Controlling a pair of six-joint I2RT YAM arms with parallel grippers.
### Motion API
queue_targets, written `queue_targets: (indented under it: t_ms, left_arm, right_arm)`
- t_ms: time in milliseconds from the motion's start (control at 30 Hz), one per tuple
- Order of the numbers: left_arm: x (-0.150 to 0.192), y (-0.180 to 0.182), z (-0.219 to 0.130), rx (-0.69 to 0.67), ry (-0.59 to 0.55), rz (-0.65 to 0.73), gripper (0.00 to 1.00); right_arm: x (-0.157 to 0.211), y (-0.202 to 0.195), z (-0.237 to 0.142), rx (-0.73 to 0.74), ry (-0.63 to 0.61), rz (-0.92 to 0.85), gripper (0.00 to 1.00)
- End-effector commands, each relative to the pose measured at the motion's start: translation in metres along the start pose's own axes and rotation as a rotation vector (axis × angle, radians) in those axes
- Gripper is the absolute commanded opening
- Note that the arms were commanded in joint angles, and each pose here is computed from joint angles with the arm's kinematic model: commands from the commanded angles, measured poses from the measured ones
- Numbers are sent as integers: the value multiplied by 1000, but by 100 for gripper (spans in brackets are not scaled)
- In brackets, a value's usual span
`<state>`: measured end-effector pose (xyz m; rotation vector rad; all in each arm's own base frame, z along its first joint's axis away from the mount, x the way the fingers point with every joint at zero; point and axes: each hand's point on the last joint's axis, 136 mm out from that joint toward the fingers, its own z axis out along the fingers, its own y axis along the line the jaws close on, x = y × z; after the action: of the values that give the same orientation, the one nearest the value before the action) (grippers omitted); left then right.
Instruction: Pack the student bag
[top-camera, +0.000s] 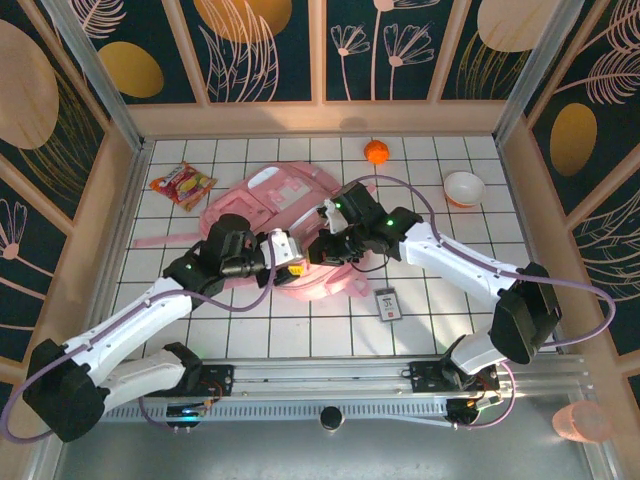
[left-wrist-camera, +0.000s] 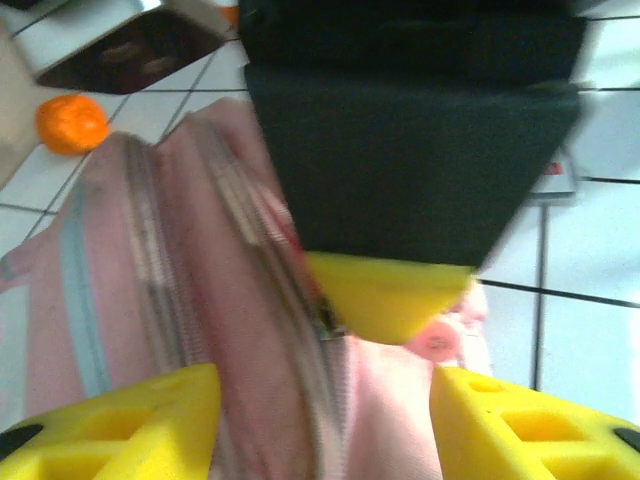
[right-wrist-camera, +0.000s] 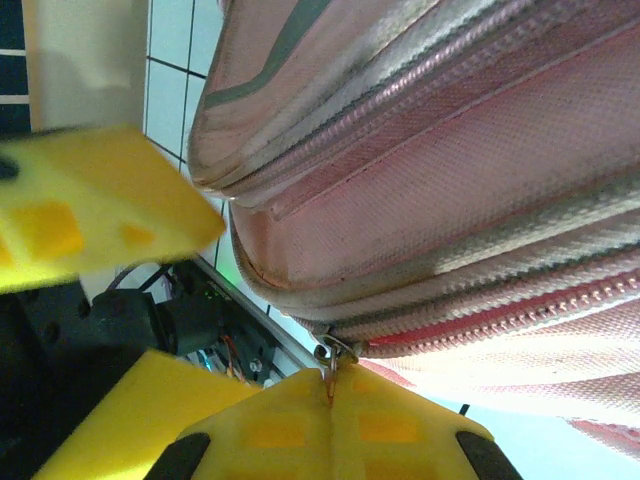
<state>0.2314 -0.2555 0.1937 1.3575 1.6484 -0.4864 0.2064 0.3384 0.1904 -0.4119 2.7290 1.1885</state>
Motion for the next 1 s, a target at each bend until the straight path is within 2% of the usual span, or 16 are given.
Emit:
queue_targets:
  t_ms: [0,33,133,200,367,467,567,633,700,800,900,967]
  left_arm:
    - [10,28,11,-141,37,20,54]
    - [19,28,15,-140,75,38,50]
    - [37,21,19,-94,159,93,20]
    - [41,17,15,-75,180,128,1]
    - [49,14,-7,-45,181,139,0]
    - [61,17,-19,-61,240,162,0]
    - [67,21,-31,-87,285,164,0]
    - [57,21,-34,-87,246,141,0]
    - [37,19,-32,-75,154,80,0]
    - [15,15,-24,-28,37,-13,0]
    - [4,14,-17,6,-24,-103,0]
    - [-1,14,-14,23,-44,-141,0]
  right_arm:
    - [-4,25,-12,-89,-3,-80,0]
    - [-5,24,-14,-88,-5,-83,0]
    - [-4,8,-21,-43,-9,-84,0]
    - [-4,-18,-28,16,-22,-57,0]
    - [-11,-90,-49,229,-61,-19,0]
    - [-17,-103,-45,252,-54,-35,0]
    - [-18,-86,-30,189,-29,-85,0]
    - [-17,-65,-24,139,-29,-137,0]
    - [-17,-37,-22,86,-65,-197,1]
    - [-14,4,-26,37,-161,-307,24]
    - [-7,28,-24,-7,-234,-378,30]
    - [-5,30,-18,7,-255,-412,33]
